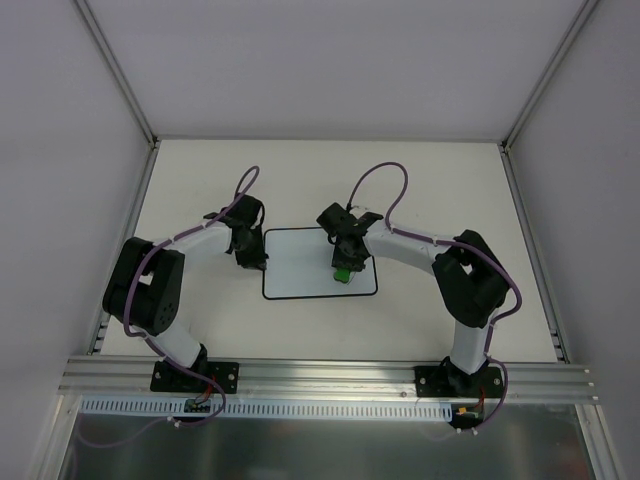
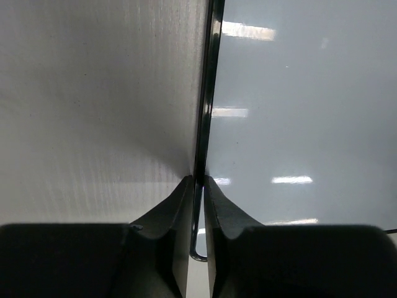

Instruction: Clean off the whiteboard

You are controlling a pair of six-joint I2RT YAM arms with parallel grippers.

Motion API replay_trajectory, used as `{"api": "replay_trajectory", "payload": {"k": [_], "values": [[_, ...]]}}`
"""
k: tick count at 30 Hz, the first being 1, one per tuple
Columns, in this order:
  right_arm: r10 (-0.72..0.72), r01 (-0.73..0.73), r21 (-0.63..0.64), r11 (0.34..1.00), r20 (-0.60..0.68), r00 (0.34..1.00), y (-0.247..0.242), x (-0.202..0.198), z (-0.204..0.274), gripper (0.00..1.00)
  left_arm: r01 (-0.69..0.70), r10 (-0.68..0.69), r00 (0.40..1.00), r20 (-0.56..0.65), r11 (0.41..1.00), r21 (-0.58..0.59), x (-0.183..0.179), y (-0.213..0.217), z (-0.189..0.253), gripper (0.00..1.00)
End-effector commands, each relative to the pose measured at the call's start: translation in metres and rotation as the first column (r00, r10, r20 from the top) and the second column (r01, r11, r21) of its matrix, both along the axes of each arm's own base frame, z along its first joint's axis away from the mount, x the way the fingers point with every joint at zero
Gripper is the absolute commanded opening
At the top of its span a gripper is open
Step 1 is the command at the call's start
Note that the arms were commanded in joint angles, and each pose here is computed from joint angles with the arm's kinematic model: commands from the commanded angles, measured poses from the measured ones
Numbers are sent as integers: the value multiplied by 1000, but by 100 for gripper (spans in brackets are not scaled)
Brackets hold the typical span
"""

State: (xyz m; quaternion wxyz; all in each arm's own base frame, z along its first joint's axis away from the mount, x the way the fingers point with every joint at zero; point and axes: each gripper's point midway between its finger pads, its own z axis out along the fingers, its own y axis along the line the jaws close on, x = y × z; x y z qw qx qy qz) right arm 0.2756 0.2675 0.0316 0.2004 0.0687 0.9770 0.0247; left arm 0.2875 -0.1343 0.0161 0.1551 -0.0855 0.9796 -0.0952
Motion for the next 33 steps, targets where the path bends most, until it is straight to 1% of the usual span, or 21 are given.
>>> {"api": "replay_trajectory", "payload": {"k": [1, 2, 3, 6, 8, 10, 13, 18, 19, 21, 22, 23, 26, 27, 29, 30, 33], "values": [[3, -3, -28, 1000, -4, 1000, -10, -1, -5, 33, -14, 15, 1000, -26, 999, 40, -4, 4, -12, 11], [7, -7, -31, 1000, -3, 1000, -10, -1, -5, 33, -12, 13, 999, -32, 999, 42, -5, 4, -13, 8], [9, -9, -36, 999, -2, 1000, -12, -1, -5, 33, -12, 13, 999, -35, 999, 43, -6, 3, -14, 0], [-3, 3, -37, 999, -6, 1000, -18, 4, -5, 27, -14, 17, 999, -50, 999, 48, -10, 4, -18, 0], [-10, 10, -39, 999, -3, 1000, -23, 9, -4, 21, -16, 19, 998, -62, 999, 51, -14, 5, -21, 0], [-12, 12, -47, 999, -3, 1000, -32, 19, -3, 15, -20, 24, 997, -68, 998, 52, -17, 6, -23, 0], [-31, 30, -57, 998, -10, 999, -46, 35, -6, 10, -20, 24, 997, -75, 998, 55, -19, 7, -25, 0], [-26, 27, -63, 998, 17, 1000, -54, 63, 1, 6, -18, 22, 997, -75, 998, 55, -19, 7, -25, 0], [-9, 11, -52, 999, 36, 999, -49, 73, 9, 6, -15, 18, 997, -76, 998, 53, -20, 6, -25, 0], [17, -15, -44, 999, 30, 999, -42, 81, 6, 4, -16, 20, 997, -75, 999, 47, -19, 6, -23, 0], [34, -33, -36, 999, 28, 999, -38, 84, 7, 1, -14, 17, 997, -73, 999, 43, -19, 4, -23, 0], [56, -56, -25, 998, 26, 998, -28, 91, 5, 0, -14, 17, 997, -72, 999, 41, -19, 4, -22, 0], [110, -110, -1, 994, 1, 994, -6, 95, 3, 0, -9, 12, 998, -68, 999, 35, -18, 2, -21, 0], [137, -137, -8, 991, -24, 990, 3, 90, -7, 0, -11, 13, 998, -68, 999, 35, -18, 2, -21, 0], [177, -177, 3, 984, -32, 984, 19, 87, -8, 0, -9, 11, 998, -68, 999, 32, -18, 1, -20, 0], [210, -210, 11, 978, -54, 976, 30, 78, -14, 0, -9, 11, 998, -66, 999, 31, -17, 1, -20, 0], [258, -259, 0, 966, -70, 963, 45, 70, -17, 0, -8, 10, 998, -61, 999, 33, -16, 1, -19, 0]]}}
